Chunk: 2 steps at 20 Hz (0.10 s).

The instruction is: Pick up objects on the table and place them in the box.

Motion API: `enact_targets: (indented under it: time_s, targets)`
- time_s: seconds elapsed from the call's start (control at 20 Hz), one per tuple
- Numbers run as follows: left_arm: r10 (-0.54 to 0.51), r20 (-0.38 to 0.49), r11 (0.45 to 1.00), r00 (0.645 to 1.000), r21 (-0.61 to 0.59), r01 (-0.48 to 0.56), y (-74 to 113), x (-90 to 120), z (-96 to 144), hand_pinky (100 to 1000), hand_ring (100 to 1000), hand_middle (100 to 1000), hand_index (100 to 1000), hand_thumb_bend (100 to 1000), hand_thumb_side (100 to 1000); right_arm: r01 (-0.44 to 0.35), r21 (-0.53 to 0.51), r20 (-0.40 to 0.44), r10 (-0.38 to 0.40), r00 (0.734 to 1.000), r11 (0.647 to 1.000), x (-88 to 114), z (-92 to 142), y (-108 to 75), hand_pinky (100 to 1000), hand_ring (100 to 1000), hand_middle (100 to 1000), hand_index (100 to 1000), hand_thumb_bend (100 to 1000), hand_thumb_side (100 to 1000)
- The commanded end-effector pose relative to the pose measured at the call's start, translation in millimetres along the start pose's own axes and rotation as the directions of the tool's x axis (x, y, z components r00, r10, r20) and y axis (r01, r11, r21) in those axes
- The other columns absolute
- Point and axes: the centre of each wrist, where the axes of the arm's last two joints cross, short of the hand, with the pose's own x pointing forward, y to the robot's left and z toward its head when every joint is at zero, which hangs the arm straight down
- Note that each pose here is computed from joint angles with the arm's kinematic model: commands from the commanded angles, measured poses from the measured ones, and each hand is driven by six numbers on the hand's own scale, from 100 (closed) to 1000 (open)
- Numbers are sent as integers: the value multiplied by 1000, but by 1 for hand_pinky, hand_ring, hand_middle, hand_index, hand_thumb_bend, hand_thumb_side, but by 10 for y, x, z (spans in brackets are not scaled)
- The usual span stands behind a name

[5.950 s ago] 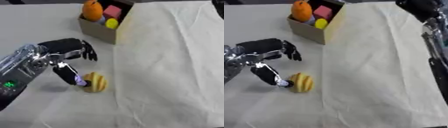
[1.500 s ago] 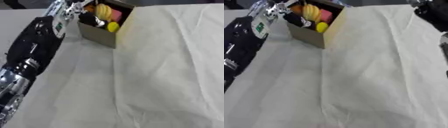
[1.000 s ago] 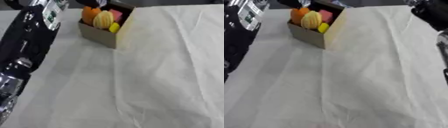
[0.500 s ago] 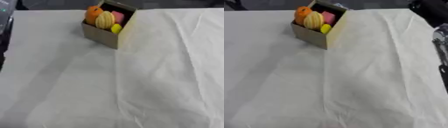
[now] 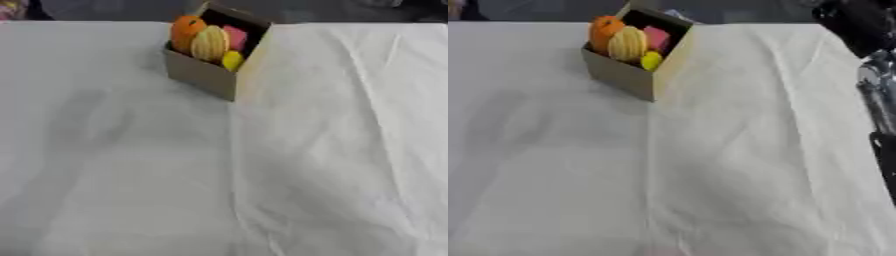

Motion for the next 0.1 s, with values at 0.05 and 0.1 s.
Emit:
enact_targets:
  time_s: [0.05, 0.1]
  targets:
    - [92, -9, 993, 996, 72, -91, 108, -60, 81, 721, 647, 642, 767, 305, 559, -16, -23, 25, 16, 1000, 1000, 64, -13, -50, 928, 699, 669, 839, 100, 565]
    - [116, -22, 990, 993, 80, -114, 113, -103, 136, 723, 650, 648, 776, 299, 561, -10, -25, 23, 11, 1000, 1000, 58, -6, -42, 928, 700, 693, 852, 100, 567]
